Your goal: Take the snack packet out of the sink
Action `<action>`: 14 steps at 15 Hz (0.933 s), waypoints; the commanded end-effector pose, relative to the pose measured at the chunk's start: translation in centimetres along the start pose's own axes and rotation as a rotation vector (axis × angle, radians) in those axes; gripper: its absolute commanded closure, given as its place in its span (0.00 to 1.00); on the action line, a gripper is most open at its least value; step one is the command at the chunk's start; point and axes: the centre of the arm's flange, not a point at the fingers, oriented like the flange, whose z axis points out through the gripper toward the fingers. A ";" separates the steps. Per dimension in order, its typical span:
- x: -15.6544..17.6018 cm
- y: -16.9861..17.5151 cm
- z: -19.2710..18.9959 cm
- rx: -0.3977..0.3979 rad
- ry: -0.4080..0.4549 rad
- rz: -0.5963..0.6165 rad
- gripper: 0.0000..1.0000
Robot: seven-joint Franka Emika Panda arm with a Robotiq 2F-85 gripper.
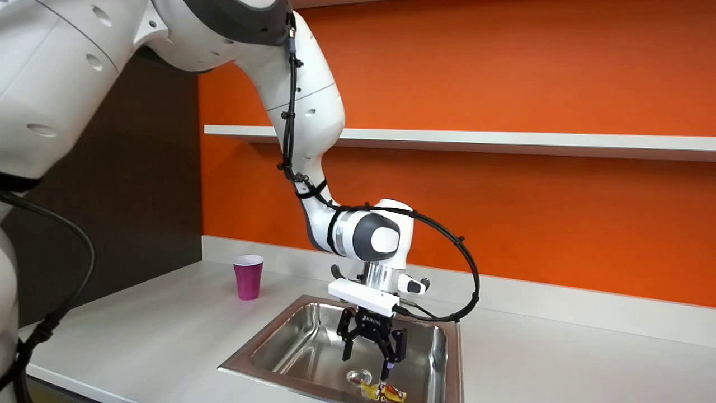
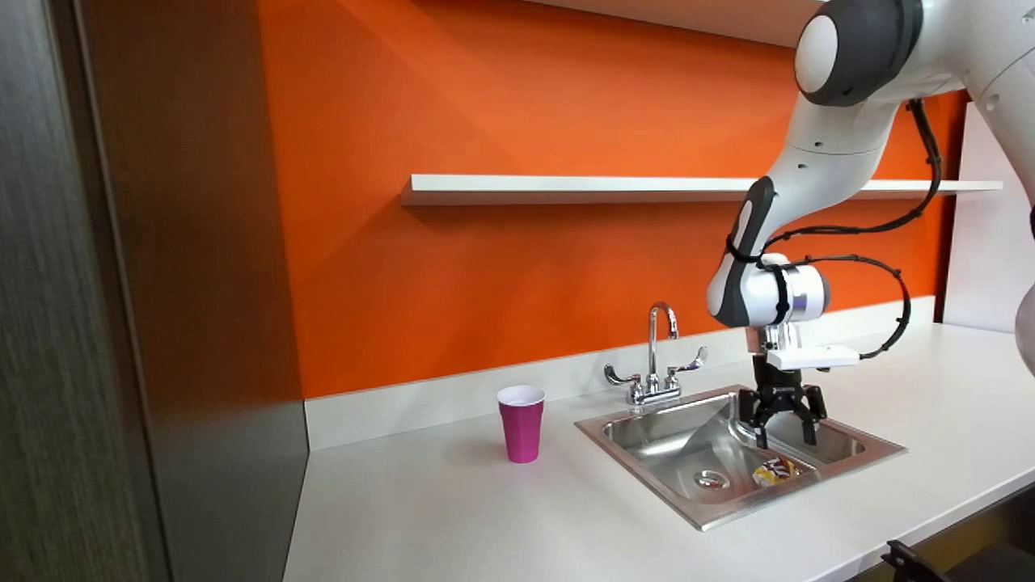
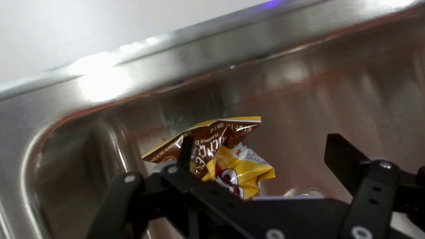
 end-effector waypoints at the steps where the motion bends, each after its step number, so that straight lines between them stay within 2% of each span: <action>1: 0.2 0.4 0.2 -0.019 0.021 0.025 0.00; 14: 3.0 2.6 2.9 -0.103 0.039 0.067 0.00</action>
